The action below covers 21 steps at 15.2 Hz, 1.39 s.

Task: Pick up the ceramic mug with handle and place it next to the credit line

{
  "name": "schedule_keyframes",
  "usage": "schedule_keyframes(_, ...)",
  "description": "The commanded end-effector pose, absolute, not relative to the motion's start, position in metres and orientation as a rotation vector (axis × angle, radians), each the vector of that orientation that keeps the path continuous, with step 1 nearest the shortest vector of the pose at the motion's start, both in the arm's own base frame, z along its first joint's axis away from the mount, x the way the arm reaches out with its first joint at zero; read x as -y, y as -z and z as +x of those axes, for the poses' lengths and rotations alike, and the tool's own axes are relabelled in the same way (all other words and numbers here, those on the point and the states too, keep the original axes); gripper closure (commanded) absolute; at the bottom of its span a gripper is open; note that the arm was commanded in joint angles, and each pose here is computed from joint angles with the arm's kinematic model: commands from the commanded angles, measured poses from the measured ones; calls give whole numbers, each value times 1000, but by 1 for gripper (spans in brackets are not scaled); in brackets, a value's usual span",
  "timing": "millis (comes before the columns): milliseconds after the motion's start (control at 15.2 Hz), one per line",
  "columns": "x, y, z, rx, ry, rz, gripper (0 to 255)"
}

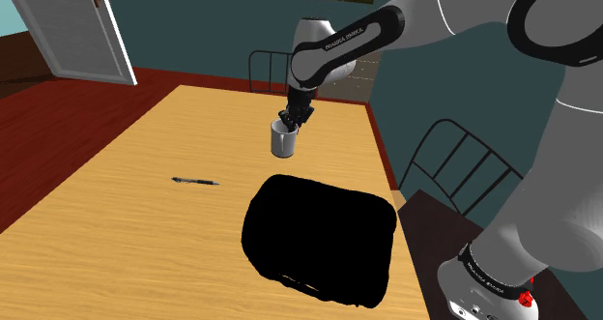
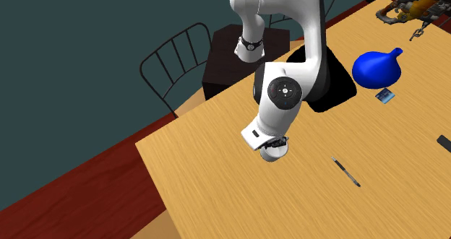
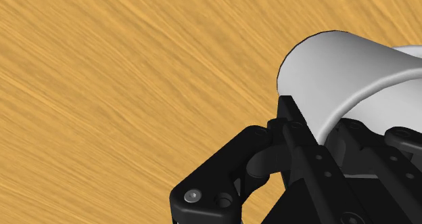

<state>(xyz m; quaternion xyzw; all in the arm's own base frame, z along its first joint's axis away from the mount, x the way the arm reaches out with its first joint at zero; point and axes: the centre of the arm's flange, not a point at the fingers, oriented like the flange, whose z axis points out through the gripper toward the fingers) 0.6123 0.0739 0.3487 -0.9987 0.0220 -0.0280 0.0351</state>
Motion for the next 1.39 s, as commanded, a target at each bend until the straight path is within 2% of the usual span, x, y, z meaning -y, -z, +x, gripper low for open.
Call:
schedule_keyframes(0,-74,-349,612,-68,87,-3069,255)
schedule_keyframes(1320,-74,-444,612,-68,87,-3069,255)
